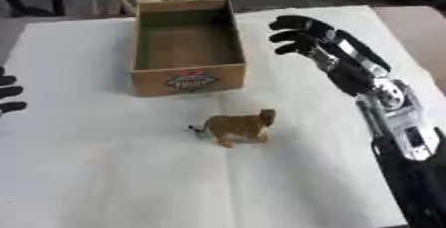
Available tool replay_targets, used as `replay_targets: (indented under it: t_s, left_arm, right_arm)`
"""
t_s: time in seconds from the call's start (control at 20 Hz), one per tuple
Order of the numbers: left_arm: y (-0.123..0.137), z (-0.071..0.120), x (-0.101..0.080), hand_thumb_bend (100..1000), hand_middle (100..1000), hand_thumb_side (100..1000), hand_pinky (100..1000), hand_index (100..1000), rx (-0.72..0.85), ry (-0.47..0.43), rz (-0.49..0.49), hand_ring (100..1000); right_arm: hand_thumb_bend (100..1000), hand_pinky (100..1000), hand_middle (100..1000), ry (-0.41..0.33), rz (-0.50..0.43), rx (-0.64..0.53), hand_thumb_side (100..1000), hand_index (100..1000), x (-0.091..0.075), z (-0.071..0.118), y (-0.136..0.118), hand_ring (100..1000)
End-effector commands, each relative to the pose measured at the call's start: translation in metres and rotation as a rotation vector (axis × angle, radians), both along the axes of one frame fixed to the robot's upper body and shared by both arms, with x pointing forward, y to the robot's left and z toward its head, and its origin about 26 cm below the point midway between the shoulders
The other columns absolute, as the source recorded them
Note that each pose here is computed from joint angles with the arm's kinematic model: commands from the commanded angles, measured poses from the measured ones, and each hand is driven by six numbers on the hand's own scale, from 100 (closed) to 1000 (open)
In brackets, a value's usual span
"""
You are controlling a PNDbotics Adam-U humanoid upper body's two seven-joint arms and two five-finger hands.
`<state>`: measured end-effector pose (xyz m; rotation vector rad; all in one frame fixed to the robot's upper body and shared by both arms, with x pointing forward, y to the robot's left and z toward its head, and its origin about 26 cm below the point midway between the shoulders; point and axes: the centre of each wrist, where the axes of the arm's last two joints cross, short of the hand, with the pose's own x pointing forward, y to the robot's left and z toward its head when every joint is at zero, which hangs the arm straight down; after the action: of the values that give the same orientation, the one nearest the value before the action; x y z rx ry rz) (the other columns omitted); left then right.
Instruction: Pick up objects on the table and place them in the box.
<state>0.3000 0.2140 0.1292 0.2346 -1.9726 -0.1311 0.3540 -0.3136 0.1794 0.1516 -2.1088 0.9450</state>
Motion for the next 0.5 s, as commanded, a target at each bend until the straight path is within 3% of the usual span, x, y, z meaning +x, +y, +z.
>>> replay_targets:
  t_s: [0.05,0.5]
  left_arm:
    - [0.001,0.006,-0.001,100,683,813,670,803,0.012,-0.022,-0.008,731]
    - [0.001,0.005,-0.001,100,683,814,670,804,0.014,-0.020,-0.011,732]
  right_arm:
    - [100,801,865,-0.036,0.018,-0.083,770,928,0.004,0.014,-0.003,864]
    - [100,808,868,-0.046,0.097,-0.220,818,932,0.016,0.016,0.012,868]
